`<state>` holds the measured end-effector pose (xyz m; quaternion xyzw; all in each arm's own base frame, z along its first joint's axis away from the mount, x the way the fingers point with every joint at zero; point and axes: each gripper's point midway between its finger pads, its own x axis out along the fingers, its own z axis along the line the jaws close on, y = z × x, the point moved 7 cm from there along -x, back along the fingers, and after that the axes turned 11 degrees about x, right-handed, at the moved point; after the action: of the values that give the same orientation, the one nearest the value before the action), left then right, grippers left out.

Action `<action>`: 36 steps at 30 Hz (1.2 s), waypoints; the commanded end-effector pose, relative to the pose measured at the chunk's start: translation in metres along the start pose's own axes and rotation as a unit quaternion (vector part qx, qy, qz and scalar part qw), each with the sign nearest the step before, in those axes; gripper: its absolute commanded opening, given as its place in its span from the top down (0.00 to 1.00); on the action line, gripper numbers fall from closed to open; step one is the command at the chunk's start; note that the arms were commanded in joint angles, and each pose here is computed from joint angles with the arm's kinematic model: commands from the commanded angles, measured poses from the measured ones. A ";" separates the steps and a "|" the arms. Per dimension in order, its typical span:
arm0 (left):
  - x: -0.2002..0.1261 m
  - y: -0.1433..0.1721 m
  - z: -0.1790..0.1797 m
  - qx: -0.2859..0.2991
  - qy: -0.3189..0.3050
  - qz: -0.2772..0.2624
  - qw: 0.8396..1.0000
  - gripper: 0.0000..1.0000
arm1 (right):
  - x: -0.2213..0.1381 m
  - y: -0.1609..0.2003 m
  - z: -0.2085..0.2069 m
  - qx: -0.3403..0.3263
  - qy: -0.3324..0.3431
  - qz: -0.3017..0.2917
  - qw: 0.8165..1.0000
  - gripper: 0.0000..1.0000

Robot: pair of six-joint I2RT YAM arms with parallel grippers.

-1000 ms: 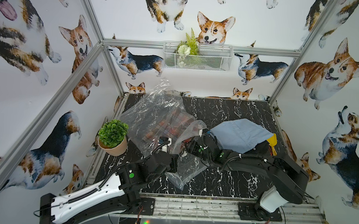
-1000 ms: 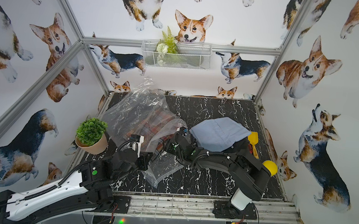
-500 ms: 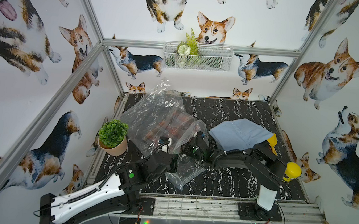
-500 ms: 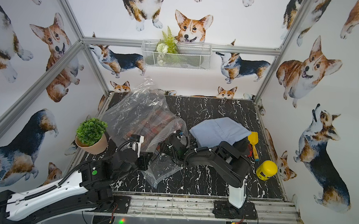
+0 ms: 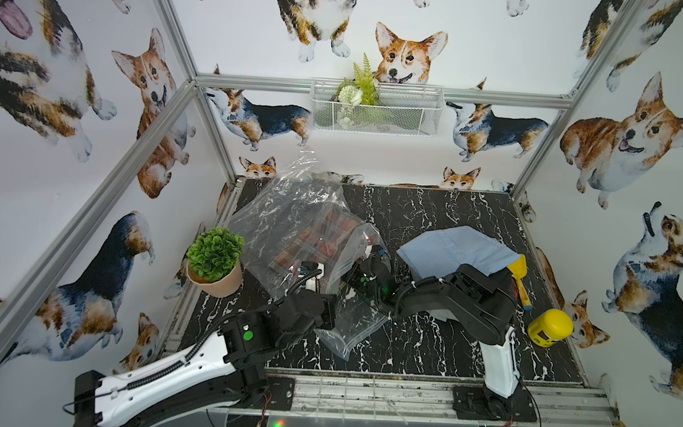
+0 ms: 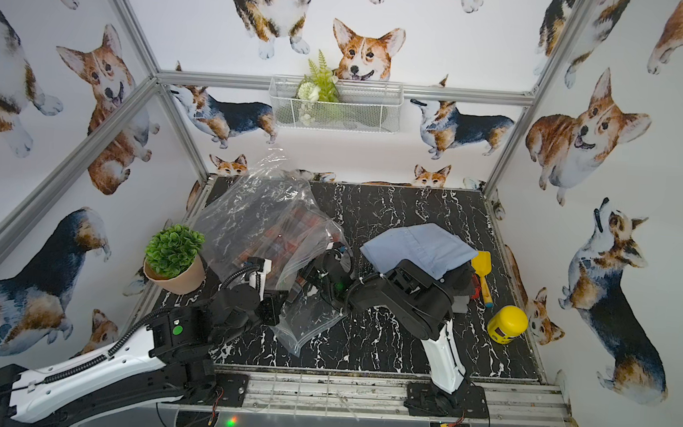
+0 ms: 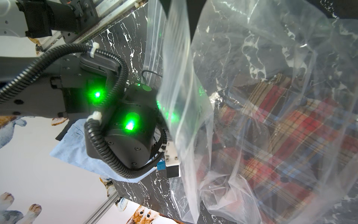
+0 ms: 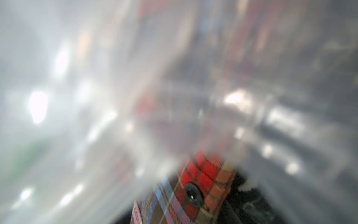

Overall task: Take the shirt out of the vacuum bag
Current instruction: Take out the shirt from the vacuum bag.

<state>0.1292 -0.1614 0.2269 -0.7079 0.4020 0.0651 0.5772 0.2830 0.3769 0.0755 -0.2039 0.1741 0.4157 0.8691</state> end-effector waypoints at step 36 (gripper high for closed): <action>0.000 0.010 0.019 -0.006 -0.055 -0.006 0.998 1.00 | -0.056 0.003 0.041 0.004 -0.052 0.049 0.997 1.00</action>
<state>0.1277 -0.1490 0.2148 -0.7064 0.3833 0.0861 0.5888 0.2672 0.3634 0.1230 -0.1875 0.1494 0.4504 0.8601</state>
